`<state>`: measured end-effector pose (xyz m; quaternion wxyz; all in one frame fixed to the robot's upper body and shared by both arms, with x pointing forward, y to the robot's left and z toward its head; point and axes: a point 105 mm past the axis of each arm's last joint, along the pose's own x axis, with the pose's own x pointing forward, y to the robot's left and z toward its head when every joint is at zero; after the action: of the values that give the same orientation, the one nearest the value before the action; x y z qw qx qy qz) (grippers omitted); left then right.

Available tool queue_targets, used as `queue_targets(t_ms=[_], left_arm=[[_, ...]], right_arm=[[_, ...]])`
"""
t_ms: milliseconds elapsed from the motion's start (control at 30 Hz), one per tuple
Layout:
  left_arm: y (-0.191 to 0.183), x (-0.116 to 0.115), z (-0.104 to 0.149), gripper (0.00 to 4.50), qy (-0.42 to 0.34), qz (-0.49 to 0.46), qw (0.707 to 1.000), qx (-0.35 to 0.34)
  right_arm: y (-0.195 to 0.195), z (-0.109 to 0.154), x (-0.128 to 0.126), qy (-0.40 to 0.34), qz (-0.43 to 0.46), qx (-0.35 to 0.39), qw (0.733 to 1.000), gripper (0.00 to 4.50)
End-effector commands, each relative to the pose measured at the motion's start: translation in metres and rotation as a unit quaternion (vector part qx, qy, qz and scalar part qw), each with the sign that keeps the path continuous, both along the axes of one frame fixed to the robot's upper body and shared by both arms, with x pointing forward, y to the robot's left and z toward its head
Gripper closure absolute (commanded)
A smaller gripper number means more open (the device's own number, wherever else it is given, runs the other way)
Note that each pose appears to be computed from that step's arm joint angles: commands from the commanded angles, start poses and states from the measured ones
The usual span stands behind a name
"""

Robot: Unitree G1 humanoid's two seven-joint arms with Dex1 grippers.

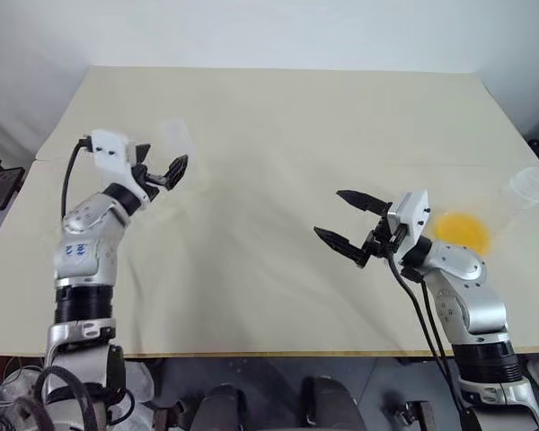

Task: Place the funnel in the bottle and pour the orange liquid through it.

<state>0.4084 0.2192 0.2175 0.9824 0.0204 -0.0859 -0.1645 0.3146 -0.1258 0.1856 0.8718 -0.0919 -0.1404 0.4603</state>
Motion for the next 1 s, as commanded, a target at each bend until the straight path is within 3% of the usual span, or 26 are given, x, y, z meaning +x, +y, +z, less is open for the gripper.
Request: queue_targets(t_ms=[33,200,500,600,767,1000], left_arm=[[0.000,0.010,0.010,0.00,-0.024,0.019,1.000,-0.002],[-0.001,0.034,0.014,0.00,-0.017,0.049,0.999,-0.006],[-0.011,0.049,0.018,0.00,-0.023,0.028,0.999,-0.013],[-0.012,0.051,0.021,0.62,-0.030,0.027,0.999,-0.016],[-0.018,0.052,0.024,2.13,-0.038,0.011,0.999,-0.023],[-0.043,0.037,0.045,2.20,-0.103,-0.086,0.991,-0.023]], right_arm=[[0.004,0.012,-0.006,-0.024,0.007,0.010,1.000,0.04],[0.005,0.011,-0.008,-0.025,0.001,0.016,1.000,0.04],[0.001,0.010,-0.012,-0.030,-0.019,0.020,0.999,0.04],[-0.001,0.009,-0.013,-0.032,-0.025,0.022,0.999,0.00],[-0.002,0.007,-0.014,-0.032,-0.031,0.025,0.999,0.00],[-0.003,0.007,-0.014,-0.033,-0.037,0.021,0.999,0.00]])
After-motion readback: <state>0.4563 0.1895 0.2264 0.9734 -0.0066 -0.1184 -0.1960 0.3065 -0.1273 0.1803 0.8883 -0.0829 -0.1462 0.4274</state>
